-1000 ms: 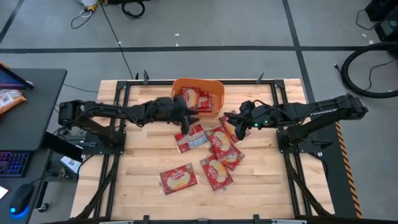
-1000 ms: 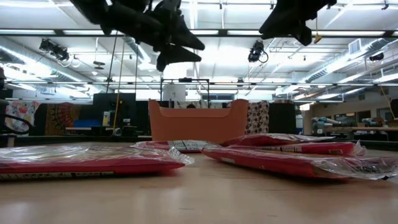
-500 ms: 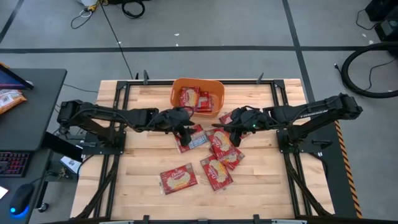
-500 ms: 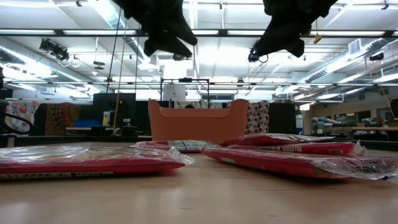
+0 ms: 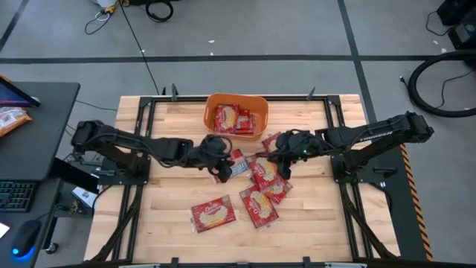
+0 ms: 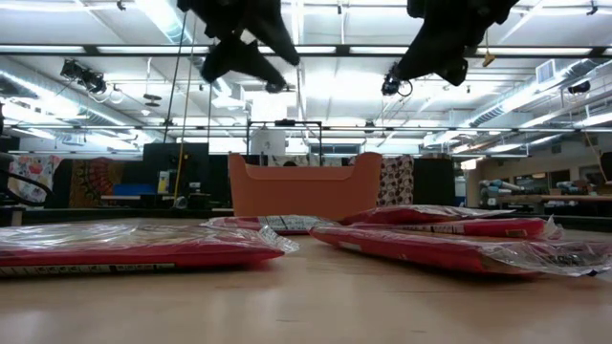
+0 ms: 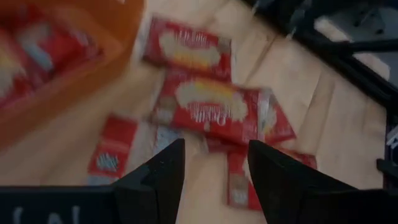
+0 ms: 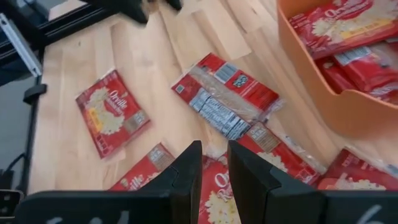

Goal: Sort popcorn bags into baskets
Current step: Put the popcorn bag into the orange bin

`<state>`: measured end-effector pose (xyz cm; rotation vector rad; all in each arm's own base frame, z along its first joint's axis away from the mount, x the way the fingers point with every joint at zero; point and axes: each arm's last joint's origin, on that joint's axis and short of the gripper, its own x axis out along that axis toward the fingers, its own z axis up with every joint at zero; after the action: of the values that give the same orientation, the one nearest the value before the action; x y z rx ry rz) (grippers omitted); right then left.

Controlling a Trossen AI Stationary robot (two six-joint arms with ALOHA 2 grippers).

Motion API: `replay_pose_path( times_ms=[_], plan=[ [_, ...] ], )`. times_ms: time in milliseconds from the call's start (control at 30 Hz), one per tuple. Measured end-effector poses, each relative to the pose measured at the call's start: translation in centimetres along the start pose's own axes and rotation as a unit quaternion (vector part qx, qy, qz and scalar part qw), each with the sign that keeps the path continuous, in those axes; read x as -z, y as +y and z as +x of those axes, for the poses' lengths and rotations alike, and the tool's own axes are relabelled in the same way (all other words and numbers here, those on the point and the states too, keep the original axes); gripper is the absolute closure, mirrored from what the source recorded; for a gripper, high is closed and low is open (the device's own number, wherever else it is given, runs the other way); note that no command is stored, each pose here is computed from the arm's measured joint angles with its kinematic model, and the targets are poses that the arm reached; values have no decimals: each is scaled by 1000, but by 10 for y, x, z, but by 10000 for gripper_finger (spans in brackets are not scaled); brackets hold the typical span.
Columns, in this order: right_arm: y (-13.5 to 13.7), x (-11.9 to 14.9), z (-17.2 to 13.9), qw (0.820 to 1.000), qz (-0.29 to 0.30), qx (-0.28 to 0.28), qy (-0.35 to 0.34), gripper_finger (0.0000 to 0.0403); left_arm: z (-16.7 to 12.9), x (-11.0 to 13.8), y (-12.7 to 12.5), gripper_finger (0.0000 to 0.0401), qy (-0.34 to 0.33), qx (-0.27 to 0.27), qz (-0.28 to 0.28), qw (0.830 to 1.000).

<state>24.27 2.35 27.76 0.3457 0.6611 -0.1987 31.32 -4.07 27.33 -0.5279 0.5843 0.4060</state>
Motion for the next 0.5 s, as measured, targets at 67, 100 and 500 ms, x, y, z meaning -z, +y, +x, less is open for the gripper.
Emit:
replay_pose_path(
  times_ms=[67,100,500],
  plan=[
    [0,0,0,1000,-12,6,-3,321,5,6,-3,221,17,4,-13,1000],
    [-1,0,0,1000,-16,11,-6,321,8,9,-5,221,23,4,-21,1000],
    [-1,-1,0,999,-16,22,-16,321,29,21,-39,238,94,-9,7,996]
  ],
)
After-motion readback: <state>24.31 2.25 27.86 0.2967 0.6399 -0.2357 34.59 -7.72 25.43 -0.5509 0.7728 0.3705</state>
